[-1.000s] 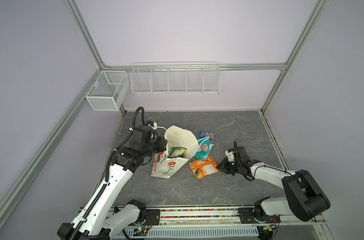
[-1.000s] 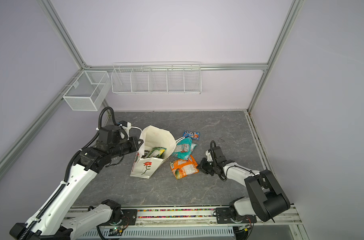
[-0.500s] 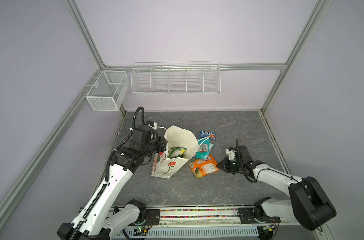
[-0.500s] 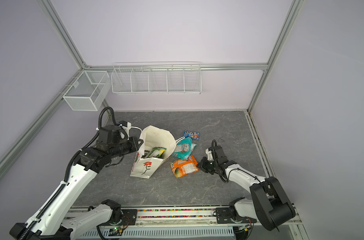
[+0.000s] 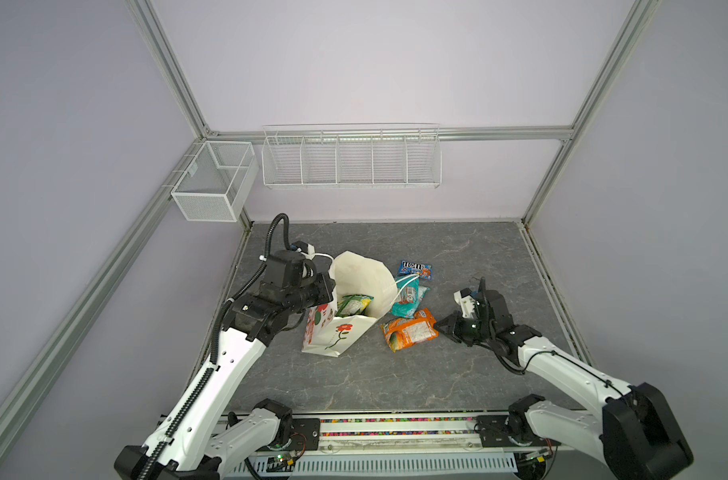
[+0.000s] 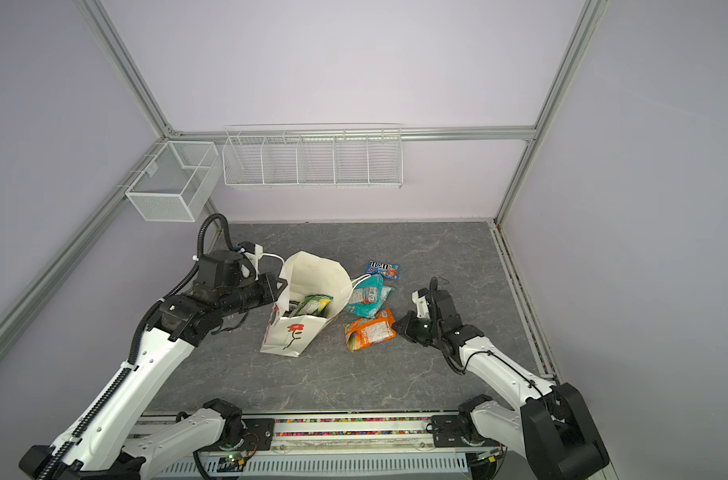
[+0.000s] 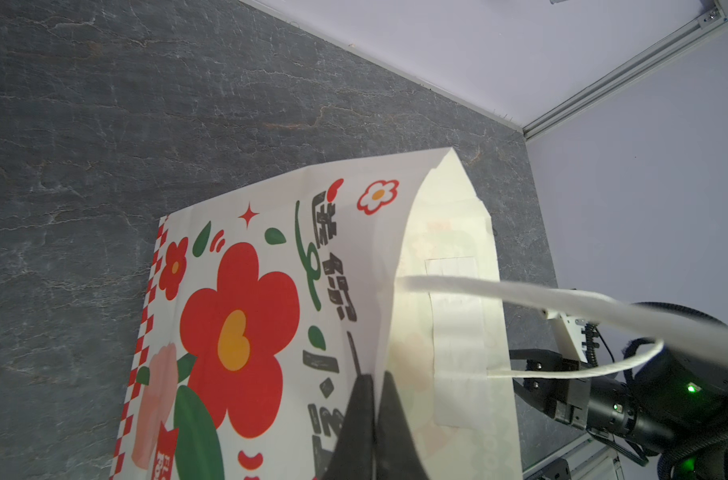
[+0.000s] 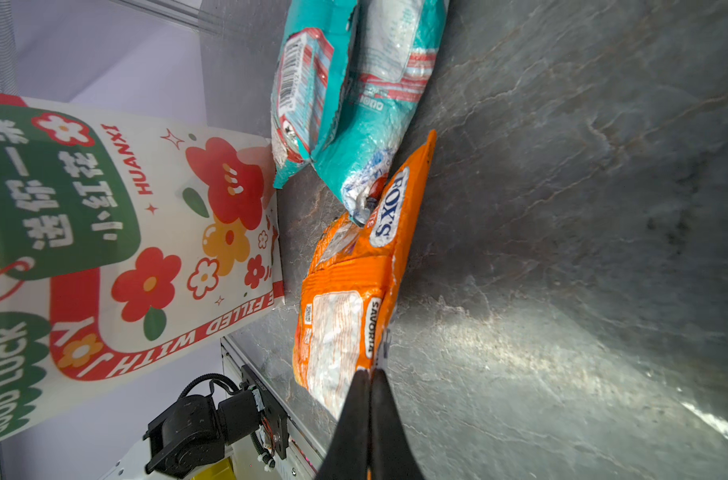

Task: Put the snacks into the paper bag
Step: 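Close the right gripper on the Fox's bag edge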

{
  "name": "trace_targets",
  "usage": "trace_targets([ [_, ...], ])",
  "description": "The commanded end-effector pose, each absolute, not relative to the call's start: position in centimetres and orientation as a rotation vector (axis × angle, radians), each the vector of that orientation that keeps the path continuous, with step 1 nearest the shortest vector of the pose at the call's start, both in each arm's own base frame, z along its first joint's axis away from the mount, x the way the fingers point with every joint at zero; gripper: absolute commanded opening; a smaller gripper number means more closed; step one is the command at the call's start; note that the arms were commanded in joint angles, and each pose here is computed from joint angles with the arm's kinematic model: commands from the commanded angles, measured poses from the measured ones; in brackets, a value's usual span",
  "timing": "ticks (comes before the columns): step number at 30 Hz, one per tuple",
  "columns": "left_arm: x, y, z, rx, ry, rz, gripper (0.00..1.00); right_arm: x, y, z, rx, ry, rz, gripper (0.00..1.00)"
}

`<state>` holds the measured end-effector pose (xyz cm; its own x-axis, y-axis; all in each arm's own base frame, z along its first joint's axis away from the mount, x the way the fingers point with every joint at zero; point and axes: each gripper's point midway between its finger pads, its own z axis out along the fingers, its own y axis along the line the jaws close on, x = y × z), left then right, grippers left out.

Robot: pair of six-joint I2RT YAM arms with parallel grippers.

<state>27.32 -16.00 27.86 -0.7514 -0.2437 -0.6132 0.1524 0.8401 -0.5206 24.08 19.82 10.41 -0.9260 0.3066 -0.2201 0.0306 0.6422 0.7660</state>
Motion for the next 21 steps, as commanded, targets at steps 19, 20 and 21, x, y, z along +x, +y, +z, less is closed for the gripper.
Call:
trace_targets([
  [19,27.4,-17.5,30.1,-0.049,2.263,-0.808,0.0,24.3,20.3,17.0,0.14,2.352,1.232,0.06],
  [20,27.4,-17.6,30.3,-0.048,2.257,-0.816,0.0,24.3,20.2,17.1,0.14,2.349,1.231,0.06],
  [21,27.4,-17.7,30.5,-0.048,2.252,-0.821,0.0,24.3,20.2,17.3,0.14,2.345,1.23,0.06],
])
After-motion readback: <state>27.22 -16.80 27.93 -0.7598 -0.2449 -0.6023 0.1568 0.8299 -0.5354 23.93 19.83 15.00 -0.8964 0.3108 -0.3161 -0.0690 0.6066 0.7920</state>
